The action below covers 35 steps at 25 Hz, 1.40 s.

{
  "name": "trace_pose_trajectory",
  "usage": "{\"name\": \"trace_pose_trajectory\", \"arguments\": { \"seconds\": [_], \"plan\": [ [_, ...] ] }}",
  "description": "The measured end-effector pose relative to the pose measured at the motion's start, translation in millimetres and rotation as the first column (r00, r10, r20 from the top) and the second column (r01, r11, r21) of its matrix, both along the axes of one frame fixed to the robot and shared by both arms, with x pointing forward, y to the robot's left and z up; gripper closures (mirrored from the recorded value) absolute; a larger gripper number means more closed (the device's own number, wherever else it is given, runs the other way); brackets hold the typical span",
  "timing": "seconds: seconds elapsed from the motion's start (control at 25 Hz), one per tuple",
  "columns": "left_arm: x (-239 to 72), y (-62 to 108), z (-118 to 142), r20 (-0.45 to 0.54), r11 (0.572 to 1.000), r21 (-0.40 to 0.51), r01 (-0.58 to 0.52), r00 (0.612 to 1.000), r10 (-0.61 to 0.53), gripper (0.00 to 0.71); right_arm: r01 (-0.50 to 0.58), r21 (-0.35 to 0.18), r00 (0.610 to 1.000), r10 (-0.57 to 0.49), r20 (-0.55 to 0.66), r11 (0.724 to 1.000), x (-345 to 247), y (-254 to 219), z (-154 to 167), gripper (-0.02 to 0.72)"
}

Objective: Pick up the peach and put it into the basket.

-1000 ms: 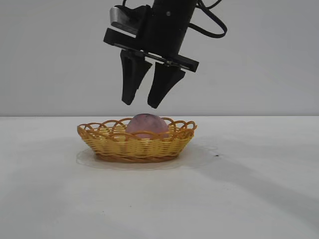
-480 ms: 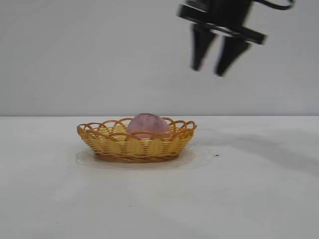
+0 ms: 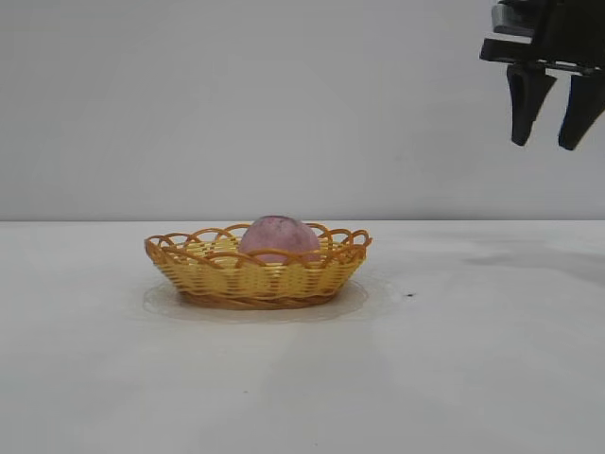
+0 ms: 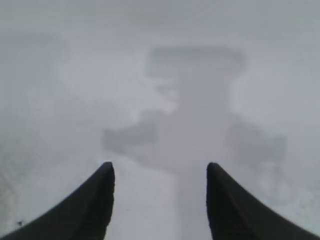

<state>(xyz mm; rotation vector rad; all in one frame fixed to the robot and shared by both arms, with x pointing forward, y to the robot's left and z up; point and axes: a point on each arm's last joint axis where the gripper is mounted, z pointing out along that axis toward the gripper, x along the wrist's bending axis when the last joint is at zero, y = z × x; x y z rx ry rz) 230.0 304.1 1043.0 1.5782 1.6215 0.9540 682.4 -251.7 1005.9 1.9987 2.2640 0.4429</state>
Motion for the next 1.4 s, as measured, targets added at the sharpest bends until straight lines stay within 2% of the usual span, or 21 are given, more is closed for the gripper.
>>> {"name": "trace_pose_trajectory", "arguments": {
  "seconds": [0.2, 0.32, 0.44, 0.64, 1.08, 1.4],
  "plan": [
    [0.0, 0.0, 0.0, 0.000, 1.000, 0.000, 0.000, 1.000, 0.000, 0.261, 0.003, 0.001, 1.000, -0.003, -0.014, 1.000, -2.3, -0.1, 2.2, 0.351],
    [0.0, 0.0, 0.0, 0.000, 1.000, 0.000, 0.000, 1.000, 0.000, 0.261, 0.002, 0.005, 1.000, -0.002, 0.026, 1.000, -8.6, -0.5, 22.8, 0.351],
    [0.0, 0.0, 0.0, 0.000, 1.000, 0.000, 0.000, 1.000, 0.000, 0.261, -0.001, -0.002, 0.996, 0.001, 0.086, 1.000, -26.6, -2.8, 56.6, 0.351],
    [0.0, 0.0, 0.0, 0.000, 1.000, 0.000, 0.000, 1.000, 0.000, 0.261, 0.007, -0.056, 0.996, -0.002, 0.086, 0.998, -91.2, -12.6, 81.6, 0.351],
    [0.0, 0.0, 0.0, 0.000, 1.000, 0.000, 0.000, 1.000, 0.000, 0.261, 0.047, -0.067, 0.995, -0.041, 0.094, 0.997, -254.9, -27.6, 67.8, 0.351],
    [0.0, 0.0, 0.0, 0.000, 1.000, 0.000, 0.000, 1.000, 0.000, 0.261, 0.070, -0.044, 0.978, -0.059, 0.201, 0.997, -335.9, -33.8, 57.8, 0.351]
  ]
}}
